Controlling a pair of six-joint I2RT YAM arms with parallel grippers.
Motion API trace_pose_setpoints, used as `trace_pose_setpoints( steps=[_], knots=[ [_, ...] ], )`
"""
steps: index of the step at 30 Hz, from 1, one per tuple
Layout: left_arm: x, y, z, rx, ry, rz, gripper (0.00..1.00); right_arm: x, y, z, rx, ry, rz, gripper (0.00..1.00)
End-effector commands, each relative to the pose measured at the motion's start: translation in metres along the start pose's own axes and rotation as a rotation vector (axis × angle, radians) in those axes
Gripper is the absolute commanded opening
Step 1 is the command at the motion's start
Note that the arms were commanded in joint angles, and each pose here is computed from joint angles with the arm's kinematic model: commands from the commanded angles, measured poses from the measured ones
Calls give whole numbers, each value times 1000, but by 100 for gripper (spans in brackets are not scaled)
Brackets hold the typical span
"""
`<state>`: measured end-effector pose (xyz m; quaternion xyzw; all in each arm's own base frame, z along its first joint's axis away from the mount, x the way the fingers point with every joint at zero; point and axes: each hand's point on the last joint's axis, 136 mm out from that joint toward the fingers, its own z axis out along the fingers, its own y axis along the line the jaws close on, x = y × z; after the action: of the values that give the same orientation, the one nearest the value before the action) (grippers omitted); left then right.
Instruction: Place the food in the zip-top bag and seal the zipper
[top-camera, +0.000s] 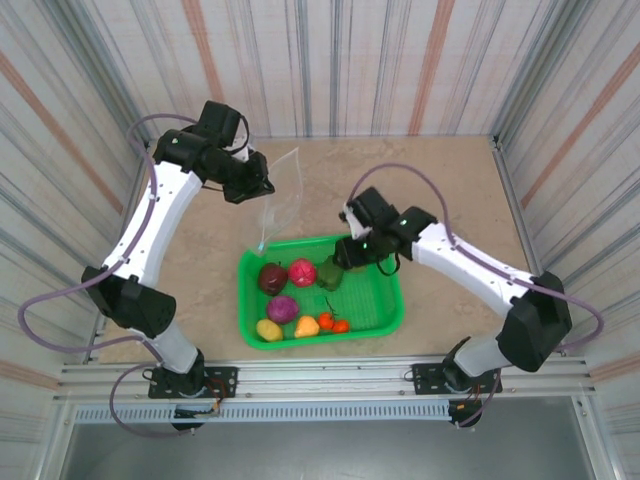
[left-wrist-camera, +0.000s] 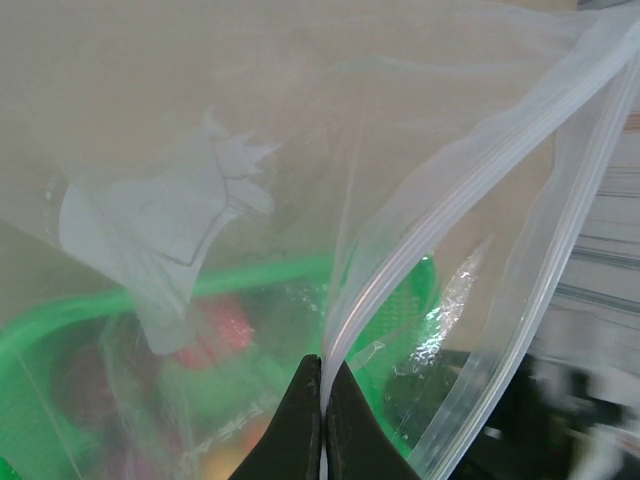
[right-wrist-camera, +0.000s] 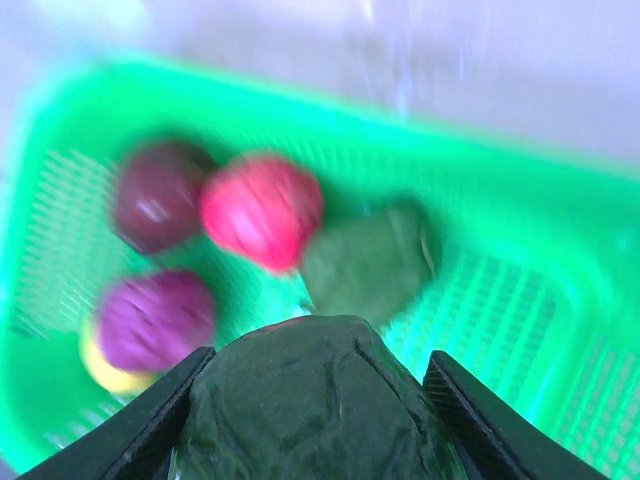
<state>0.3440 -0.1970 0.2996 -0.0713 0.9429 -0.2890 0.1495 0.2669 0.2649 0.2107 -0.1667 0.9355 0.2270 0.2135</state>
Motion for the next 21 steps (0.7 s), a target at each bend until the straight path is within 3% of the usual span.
trace_pose_setpoints(
  steps=[1,8,14,18,21],
  knots=[
    [-7,-16,-3,58,-4,-2,0,-56,16,-59,-60,-149,19,51],
    [-21,-38,7,165,5,-54,0,-144,56,-102,-438,-276,292,51],
    [-34,-54,13,230,5,-116,0,-186,83,-98,-589,-294,466,51],
    [-47,-66,8,303,-37,-154,0,-202,79,-85,-525,-303,594,52],
    [-57,-74,-2,366,-76,-189,0,-199,67,-71,-364,-299,599,53]
  ],
)
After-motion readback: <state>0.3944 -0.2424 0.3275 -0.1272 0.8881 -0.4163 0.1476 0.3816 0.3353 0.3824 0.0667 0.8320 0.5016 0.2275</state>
